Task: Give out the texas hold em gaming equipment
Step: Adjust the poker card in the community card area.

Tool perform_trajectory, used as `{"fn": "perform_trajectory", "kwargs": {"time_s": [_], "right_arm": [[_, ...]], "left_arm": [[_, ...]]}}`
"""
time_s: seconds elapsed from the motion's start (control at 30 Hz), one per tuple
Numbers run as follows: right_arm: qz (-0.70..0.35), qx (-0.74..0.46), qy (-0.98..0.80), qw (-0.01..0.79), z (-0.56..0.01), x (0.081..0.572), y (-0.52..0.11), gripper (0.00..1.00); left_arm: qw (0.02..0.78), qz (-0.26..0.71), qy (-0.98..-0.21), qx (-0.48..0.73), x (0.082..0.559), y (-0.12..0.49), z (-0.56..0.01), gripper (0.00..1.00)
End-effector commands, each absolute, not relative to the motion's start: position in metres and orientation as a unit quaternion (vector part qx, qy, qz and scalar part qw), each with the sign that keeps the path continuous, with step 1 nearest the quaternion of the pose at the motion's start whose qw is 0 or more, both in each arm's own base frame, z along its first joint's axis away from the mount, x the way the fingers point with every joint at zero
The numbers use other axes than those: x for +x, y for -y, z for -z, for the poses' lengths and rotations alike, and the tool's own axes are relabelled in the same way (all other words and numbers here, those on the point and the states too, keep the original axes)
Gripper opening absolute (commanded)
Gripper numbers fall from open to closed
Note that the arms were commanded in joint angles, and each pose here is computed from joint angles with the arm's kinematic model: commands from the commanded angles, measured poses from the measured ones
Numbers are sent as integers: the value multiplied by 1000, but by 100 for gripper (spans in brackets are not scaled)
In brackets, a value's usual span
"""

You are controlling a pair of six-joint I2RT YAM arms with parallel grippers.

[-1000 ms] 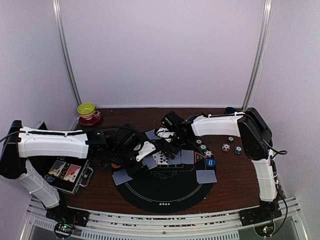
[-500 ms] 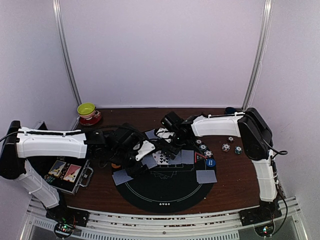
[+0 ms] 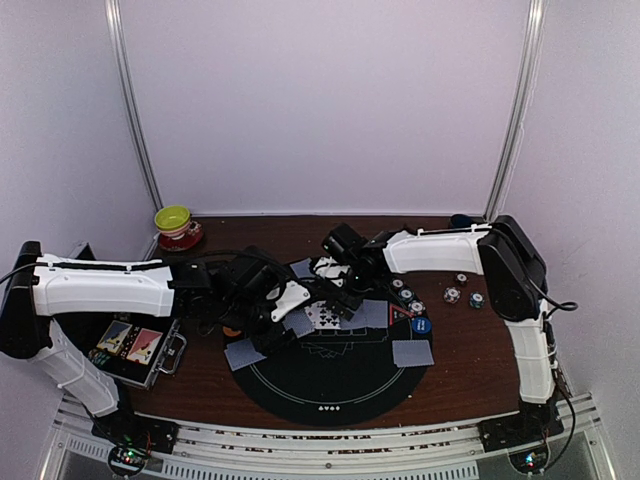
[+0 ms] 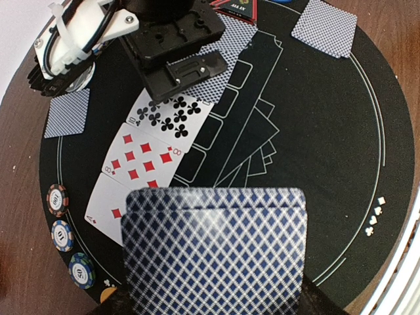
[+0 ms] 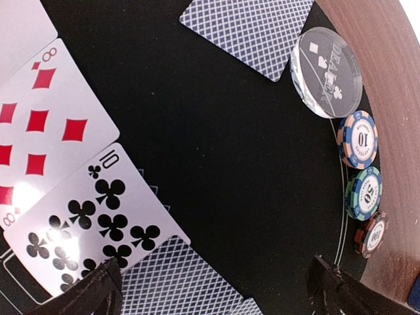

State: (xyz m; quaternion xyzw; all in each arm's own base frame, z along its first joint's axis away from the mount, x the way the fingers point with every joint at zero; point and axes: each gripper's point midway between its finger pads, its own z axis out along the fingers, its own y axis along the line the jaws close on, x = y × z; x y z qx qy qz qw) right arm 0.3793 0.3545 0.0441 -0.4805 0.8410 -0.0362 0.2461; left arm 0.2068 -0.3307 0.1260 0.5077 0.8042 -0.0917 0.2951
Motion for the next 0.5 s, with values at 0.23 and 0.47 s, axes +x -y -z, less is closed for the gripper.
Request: {"fn": "perform_trajectory", "kwargs": {"time_s": [0.23, 0.47], "right_arm": [[65, -454, -836, 301, -96, 393, -351, 100], [59, -405, -842, 351, -143, 400, -338, 100]], "left_arm": [[320, 95, -800, 498, 212, 331, -139, 66], [318, 86, -804, 495, 213, 328, -139, 66]]}}
